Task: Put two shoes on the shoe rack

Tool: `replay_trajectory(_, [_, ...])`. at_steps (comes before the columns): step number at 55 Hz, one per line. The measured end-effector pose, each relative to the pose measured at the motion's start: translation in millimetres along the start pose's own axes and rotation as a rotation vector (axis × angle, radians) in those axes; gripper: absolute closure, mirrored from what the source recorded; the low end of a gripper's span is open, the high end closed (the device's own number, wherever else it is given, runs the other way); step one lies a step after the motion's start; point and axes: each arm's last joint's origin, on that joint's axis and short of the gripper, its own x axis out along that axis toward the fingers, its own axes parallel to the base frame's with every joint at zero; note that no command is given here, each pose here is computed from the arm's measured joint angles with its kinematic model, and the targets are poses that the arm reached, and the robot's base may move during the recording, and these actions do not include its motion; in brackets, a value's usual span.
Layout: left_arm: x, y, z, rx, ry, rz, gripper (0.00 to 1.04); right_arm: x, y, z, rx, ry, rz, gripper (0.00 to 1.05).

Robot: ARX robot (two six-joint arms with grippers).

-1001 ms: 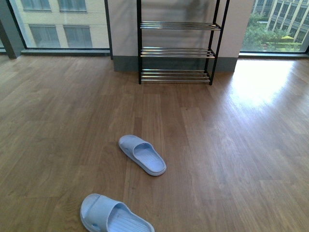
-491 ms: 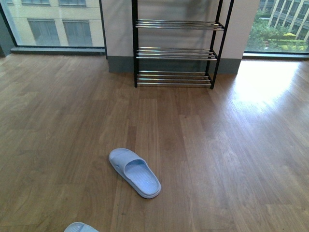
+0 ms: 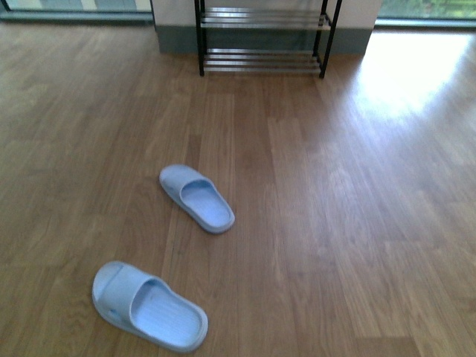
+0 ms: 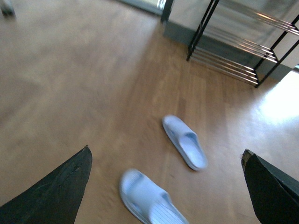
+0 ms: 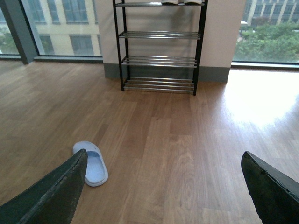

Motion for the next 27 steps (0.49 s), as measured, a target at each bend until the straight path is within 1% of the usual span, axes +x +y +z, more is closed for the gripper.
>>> replay_trajectory(1, [2, -1, -1, -0.033, 0.012, 0.0, 0.09, 0, 0, 0, 0.0, 0.0, 0.0, 0.09])
replay_trajectory(3, [15, -7, -6, -0.237, 0.07, 0.007, 0.09, 0, 0, 0, 0.0, -0.001, 0.0, 0.09])
replay_trajectory(6, [30, -15, -14, -0.394, 0.104, 0.024, 0.09, 0, 0, 0, 0.0, 0.0, 0.0, 0.09])
replay_trajectory(8, [39, -22, -19, -0.445, 0.138, 0.008, 0.09, 0, 0, 0, 0.0, -0.001, 0.0, 0.09])
replay_trajectory(12, [61, -40, -28, -0.498, 0.207, -0.028, 0.09, 0, 0, 0, 0.0, -0.001, 0.0, 0.09])
replay_trajectory(15, [80, -48, -34, -0.497, 0.246, -0.004, 0.09, 0, 0, 0, 0.0, -0.001, 0.0, 0.09])
replay_trajectory(20, [115, -53, -52, -0.477, 0.352, 0.107, 0.09, 0, 0, 0, 0.0, -0.001, 0.0, 0.09])
replay_trajectory(22, [129, -53, -61, -0.453, 0.397, 0.17, 0.09, 0, 0, 0, 0.0, -0.001, 0.0, 0.09])
replay_trajectory(27, [157, -49, -80, -0.408, 0.468, 0.291, 0.09, 0, 0, 0, 0.0, -0.001, 0.0, 0.09])
